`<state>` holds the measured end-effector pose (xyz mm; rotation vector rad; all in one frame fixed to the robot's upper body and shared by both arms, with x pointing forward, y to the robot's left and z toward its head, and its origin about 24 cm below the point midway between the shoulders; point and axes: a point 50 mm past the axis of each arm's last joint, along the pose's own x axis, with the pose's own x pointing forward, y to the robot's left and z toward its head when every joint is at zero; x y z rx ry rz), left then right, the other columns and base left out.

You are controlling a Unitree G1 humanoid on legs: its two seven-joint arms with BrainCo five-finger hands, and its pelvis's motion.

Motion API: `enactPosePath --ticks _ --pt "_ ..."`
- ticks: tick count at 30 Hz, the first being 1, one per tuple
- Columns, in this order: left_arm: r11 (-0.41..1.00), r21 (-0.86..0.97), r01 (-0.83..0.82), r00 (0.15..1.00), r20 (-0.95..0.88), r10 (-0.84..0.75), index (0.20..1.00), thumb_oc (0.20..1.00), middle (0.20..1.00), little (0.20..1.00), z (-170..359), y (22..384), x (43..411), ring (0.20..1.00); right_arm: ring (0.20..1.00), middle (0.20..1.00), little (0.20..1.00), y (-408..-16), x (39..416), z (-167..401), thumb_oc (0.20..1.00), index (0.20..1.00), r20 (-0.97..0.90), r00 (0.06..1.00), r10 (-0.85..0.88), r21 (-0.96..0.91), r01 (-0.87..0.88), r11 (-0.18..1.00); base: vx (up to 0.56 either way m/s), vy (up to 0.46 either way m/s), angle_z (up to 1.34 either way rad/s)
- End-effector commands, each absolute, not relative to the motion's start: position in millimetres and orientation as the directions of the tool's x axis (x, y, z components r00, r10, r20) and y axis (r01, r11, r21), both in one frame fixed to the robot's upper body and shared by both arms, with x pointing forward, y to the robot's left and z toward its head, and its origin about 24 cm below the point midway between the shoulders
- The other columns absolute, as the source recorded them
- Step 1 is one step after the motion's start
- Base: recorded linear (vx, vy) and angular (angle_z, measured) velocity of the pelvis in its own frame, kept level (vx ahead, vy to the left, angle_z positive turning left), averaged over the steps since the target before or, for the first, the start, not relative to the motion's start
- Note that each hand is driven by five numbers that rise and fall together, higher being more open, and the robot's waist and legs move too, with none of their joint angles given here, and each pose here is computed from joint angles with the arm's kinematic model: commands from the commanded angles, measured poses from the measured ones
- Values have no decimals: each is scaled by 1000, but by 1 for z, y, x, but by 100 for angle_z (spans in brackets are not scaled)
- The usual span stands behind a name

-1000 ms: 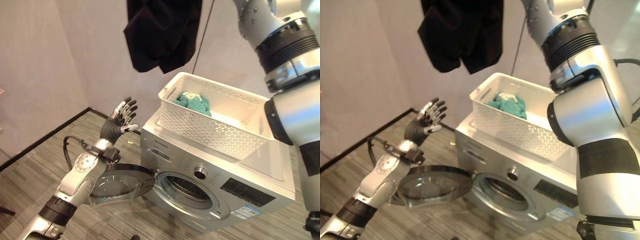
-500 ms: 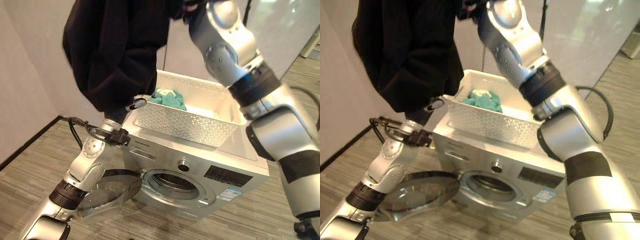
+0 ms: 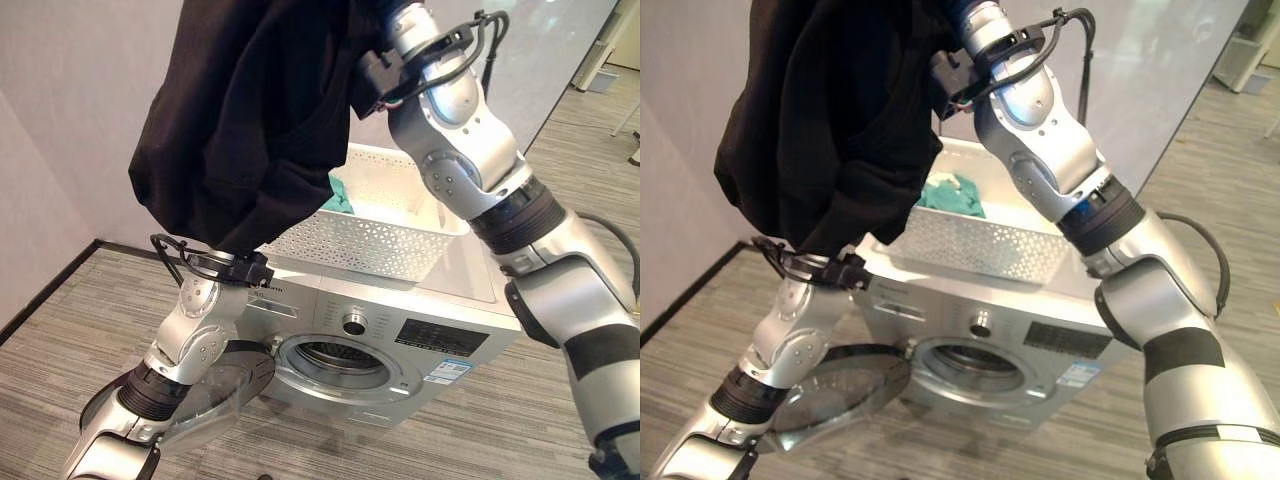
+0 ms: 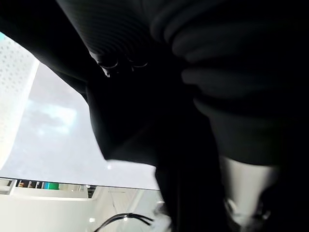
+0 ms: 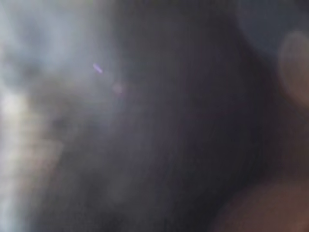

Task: Grab the laundry basket,head to the washer,open it,put in the laundry and shut it.

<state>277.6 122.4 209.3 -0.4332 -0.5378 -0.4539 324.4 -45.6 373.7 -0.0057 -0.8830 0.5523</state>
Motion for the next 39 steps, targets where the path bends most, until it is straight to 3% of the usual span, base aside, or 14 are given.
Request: enactPosePath --ticks 1,3,5,6,10,11,20,28,29,30,31,32,39 --pt "777 -242 582 630 738 -242 1000 1000 1000 1000 248 129 268 1000 200 200 200 -65 319 397 200 200 767 450 456 -377 -258 889 0 0 0" --pt "760 -248 601 617 748 -244 1000 1000 1000 1000 249 130 265 1000 200 200 200 -64 311 390 200 200 725 408 555 -527 -189 828 0 0 0" --pt "745 -258 615 618 745 -252 1000 1000 1000 1000 248 127 265 1000 200 200 200 -70 311 387 200 200 728 416 546 -525 -176 833 0 0 0" --pt "719 -253 647 598 753 -274 1000 1000 1000 1000 248 126 261 1000 200 200 200 -66 299 389 200 200 659 363 659 -714 27 700 9 -3 -4" --pt "671 -276 689 592 747 -301 1000 1000 1000 1000 246 119 262 1000 200 200 200 -80 299 383 200 200 621 390 680 -751 45 659 2 2 3" --pt "658 -264 706 577 753 -317 1000 1000 1000 1000 246 117 260 1000 200 200 200 -78 296 378 200 200 571 384 726 -799 54 599 0 0 0" --pt "623 -262 737 574 730 -372 1000 1000 1000 1000 240 106 260 1000 200 200 200 -69 288 339 200 200 373 376 848 -869 -180 462 0 0 0" --pt "600 -274 752 587 692 -420 1000 1000 1000 1000 231 98 259 1000 200 200 200 -66 295 321 200 200 344 400 850 -809 -333 484 0 0 0" --pt "593 -271 758 582 691 -429 1000 1000 1000 1000 231 96 259 1000 316 316 316 -66 296 320 316 316 342 402 849 -815 -323 481 0 0 0" --pt "586 -275 762 581 690 -431 1000 1000 1000 1000 231 95 259 1000 501 501 501 -66 296 318 501 501 343 406 847 -818 -314 482 0 0 0" --pt "588 -273 761 581 689 -432 887 887 887 887 230 95 259 887 1000 1000 1000 -66 297 317 1000 1000 339 414 844 -824 -301 479 0 0 0" --pt "590 -273 760 582 689 -432 200 200 200 200 230 94 259 200 1000 1000 1000 -67 297 317 1000 1000 343 420 840 -834 -274 478 0 0 0" --pt "574 -281 769 579 685 -442 200 200 200 200 229 92 258 200 1000 1000 1000 -70 296 314 1000 1000 360 422 832 -840 -243 486 0 0 0"
